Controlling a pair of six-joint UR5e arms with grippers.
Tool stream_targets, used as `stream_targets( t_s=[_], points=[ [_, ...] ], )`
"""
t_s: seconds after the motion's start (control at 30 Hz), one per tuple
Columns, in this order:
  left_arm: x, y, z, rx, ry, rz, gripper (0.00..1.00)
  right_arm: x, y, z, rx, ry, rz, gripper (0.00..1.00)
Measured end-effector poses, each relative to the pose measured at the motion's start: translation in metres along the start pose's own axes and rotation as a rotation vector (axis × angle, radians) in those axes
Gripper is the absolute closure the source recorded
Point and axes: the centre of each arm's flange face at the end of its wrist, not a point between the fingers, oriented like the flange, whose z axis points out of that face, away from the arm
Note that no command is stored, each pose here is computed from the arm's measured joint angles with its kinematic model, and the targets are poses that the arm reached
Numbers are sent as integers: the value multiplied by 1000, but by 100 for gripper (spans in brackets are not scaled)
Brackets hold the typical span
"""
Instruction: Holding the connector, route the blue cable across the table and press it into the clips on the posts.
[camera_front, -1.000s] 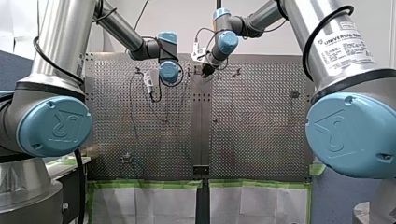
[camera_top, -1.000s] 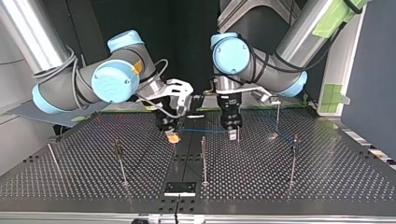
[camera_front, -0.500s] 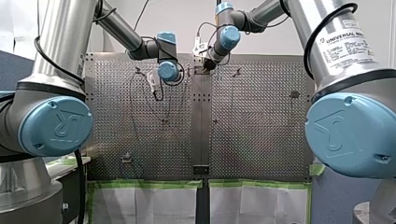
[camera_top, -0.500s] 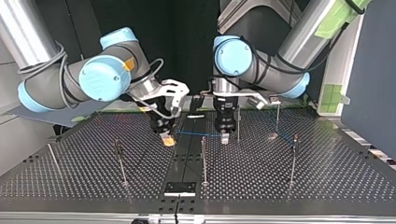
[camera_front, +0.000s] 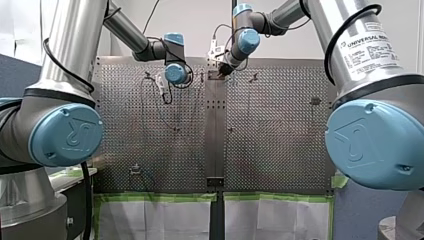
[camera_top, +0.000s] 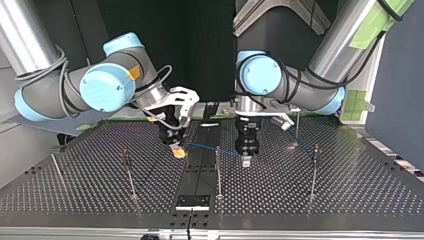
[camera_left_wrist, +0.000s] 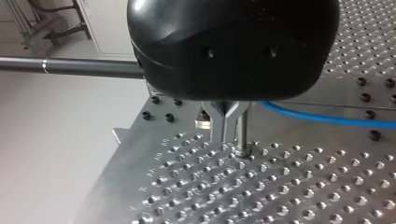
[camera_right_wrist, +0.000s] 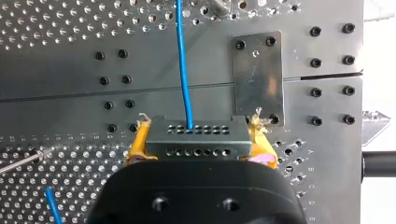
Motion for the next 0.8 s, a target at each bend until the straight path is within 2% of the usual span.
stream_targets(
  t_s=[0.2,0.5,0.8],
  points=[
    [11,7,10,12,17,6,100,1,8,2,3,1,15,100],
    [1,17,27,33,-7,4,100,0,25,9,11,-2,35,100],
    [-7,25,38,51,-20,4,100,-11,43,28,12,-17,49,100]
  ],
)
